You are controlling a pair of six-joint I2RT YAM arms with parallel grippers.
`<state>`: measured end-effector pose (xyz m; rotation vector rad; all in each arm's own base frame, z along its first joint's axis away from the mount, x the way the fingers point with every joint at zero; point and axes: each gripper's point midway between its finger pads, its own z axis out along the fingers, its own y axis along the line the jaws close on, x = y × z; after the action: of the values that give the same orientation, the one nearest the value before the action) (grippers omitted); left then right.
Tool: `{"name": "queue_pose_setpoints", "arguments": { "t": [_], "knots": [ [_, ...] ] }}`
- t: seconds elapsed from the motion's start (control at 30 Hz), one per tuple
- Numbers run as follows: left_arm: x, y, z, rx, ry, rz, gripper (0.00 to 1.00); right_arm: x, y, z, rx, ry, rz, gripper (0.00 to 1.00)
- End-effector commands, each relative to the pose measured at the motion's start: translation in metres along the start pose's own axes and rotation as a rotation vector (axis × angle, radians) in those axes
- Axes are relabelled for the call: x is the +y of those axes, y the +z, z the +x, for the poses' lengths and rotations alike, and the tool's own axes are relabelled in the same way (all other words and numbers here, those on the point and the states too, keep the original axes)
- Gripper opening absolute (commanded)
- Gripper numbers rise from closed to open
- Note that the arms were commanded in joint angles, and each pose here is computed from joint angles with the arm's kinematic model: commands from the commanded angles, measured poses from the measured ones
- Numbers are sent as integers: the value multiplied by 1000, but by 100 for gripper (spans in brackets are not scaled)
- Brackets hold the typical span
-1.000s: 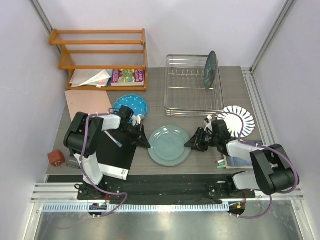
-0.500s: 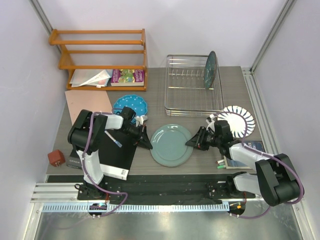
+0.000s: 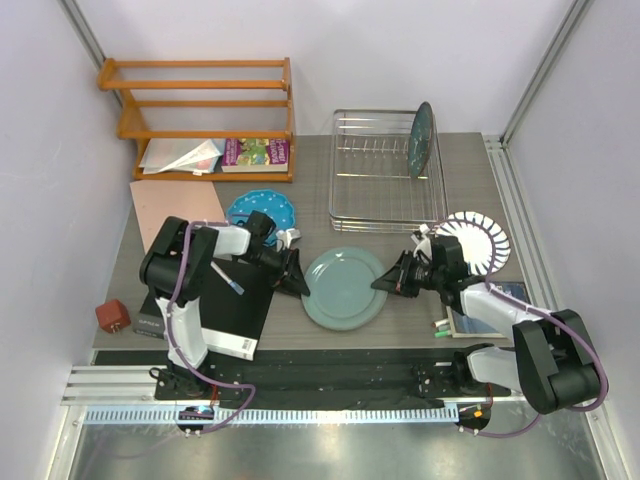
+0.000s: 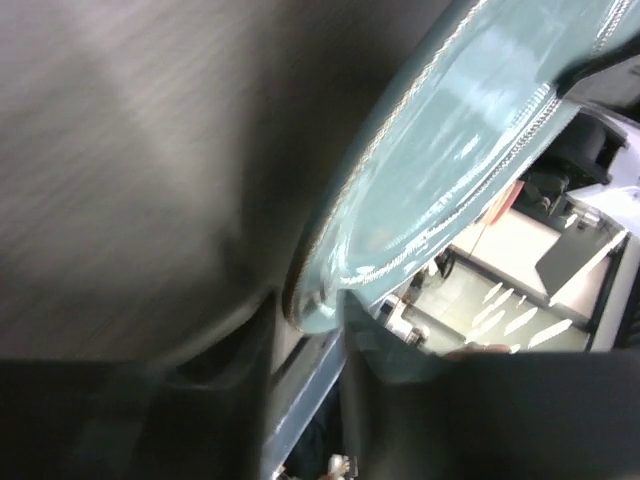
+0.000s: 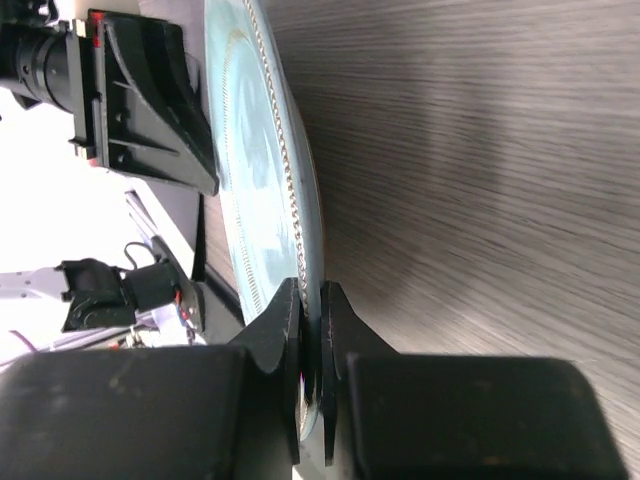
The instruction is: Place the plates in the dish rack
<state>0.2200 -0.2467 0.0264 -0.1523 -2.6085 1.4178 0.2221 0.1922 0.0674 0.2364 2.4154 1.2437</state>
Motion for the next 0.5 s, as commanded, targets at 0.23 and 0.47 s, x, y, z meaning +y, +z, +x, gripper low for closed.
{"name": "queue_pose_setpoints", "arguments": {
  "t": [0.23,0.47],
  "knots": [
    [-59,-104,-16,-81,229,-81,48,150,-65,-75,-8,-428,-219,1],
    [-102,-233,-87,-385,501,-231,72,180,-95,-175,-309,-624,54,1]
  ]
}}
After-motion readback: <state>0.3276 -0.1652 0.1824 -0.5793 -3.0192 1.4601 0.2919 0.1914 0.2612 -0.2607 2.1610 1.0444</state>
